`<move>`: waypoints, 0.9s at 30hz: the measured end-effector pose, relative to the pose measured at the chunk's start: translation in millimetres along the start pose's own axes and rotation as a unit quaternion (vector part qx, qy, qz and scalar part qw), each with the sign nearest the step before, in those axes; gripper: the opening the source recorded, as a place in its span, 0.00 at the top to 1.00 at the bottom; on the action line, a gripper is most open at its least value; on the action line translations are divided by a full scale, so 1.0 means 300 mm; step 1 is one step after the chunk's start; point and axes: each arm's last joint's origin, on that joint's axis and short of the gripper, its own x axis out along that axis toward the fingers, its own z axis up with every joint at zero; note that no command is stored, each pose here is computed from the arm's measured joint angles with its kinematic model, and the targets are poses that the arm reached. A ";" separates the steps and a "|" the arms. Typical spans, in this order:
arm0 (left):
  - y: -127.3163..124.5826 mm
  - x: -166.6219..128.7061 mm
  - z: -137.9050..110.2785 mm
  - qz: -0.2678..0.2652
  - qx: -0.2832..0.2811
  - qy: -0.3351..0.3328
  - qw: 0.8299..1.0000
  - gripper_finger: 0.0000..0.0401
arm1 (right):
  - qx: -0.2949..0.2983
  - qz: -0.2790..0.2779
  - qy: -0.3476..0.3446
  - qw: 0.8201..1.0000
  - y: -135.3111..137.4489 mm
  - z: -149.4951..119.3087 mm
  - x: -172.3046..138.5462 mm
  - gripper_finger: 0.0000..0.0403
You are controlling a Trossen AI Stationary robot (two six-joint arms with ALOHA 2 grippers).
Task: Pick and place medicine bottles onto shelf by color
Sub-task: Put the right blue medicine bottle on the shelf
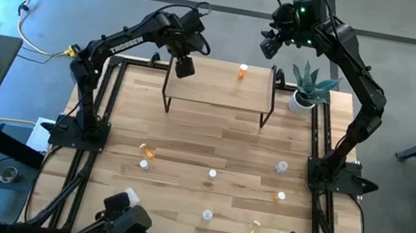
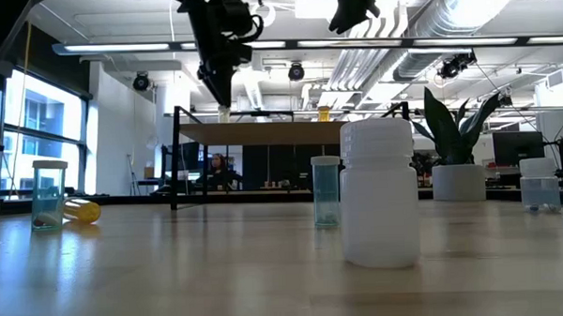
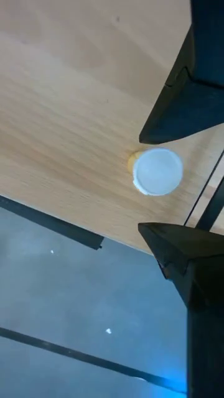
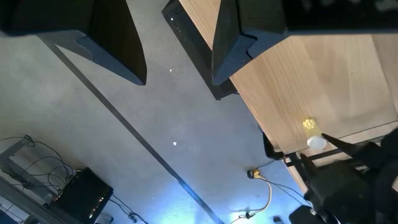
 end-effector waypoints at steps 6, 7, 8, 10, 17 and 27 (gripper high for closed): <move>0.002 -0.089 -0.022 0.011 -0.003 -0.030 0.999 0.48 | 0.027 0.002 0.003 1.000 0.002 0.001 -0.011 0.57; 0.000 -0.110 -0.027 0.013 -0.003 -0.038 0.999 0.48 | 0.032 0.002 0.004 0.999 0.002 0.002 -0.016 0.57; -0.002 -0.130 -0.033 0.016 -0.004 -0.044 0.999 0.48 | 0.038 0.004 0.005 0.999 0.005 0.003 -0.022 0.57; -0.008 -0.175 -0.045 0.020 -0.003 -0.060 0.998 0.48 | 0.047 0.007 0.013 0.999 0.011 0.002 -0.033 0.57; -0.039 -0.330 -0.101 -0.032 -0.003 -0.141 0.990 0.48 | 0.053 0.052 0.070 0.995 0.075 -0.022 -0.053 0.57; -0.125 -0.308 -0.240 -0.139 -0.025 -0.162 0.977 0.48 | 0.058 0.120 0.159 0.978 0.250 -0.089 0.020 0.57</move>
